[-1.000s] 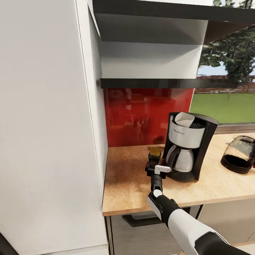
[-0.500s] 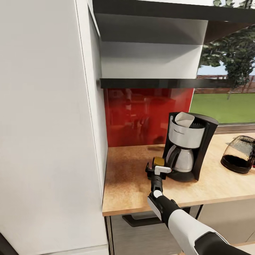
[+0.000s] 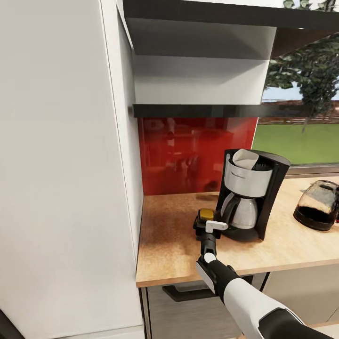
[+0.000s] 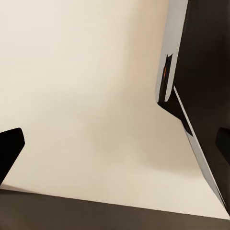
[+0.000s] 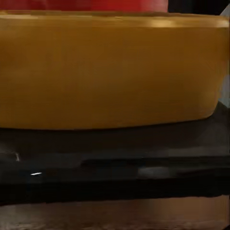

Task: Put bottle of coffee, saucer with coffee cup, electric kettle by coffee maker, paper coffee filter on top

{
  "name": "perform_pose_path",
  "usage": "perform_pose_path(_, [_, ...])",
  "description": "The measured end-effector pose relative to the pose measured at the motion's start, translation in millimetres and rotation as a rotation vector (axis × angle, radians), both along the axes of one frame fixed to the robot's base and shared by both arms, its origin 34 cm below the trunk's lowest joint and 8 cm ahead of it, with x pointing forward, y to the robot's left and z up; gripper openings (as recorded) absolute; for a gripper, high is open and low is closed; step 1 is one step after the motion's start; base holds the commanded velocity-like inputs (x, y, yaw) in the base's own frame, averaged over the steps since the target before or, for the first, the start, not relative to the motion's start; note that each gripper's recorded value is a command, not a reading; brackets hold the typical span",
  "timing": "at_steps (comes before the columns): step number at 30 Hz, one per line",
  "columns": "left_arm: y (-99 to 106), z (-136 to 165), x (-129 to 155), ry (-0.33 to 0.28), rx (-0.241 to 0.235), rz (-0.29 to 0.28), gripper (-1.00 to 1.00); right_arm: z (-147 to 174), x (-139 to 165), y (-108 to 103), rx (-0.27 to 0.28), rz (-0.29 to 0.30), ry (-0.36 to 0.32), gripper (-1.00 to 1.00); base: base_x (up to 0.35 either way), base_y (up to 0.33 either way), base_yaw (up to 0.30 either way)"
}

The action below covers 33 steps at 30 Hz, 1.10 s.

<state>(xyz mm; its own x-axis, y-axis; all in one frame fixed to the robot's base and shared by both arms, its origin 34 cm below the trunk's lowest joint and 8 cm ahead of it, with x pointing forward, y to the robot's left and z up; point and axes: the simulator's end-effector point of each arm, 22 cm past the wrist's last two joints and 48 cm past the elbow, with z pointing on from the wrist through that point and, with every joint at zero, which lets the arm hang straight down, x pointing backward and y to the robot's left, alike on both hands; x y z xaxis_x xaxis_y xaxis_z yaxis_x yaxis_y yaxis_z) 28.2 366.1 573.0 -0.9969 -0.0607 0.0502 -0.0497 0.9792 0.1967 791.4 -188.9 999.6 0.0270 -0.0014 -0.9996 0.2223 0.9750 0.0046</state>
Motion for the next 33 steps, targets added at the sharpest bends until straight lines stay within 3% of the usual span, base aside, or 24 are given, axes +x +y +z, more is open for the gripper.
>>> perform_pose_path(23, [-0.3,-0.1,0.2,-0.001,-0.001,0.0,1.0,-0.6,-0.1,0.5,-0.001,0.002,0.001,1.0,-0.002,0.0,0.0])
perform_pose_path(33, [0.8,0.1,0.0,0.002,0.004,0.005,1.0,-1.1,0.3,0.6,-0.001,0.002,0.002,1.0,-0.3,0.0,0.0])
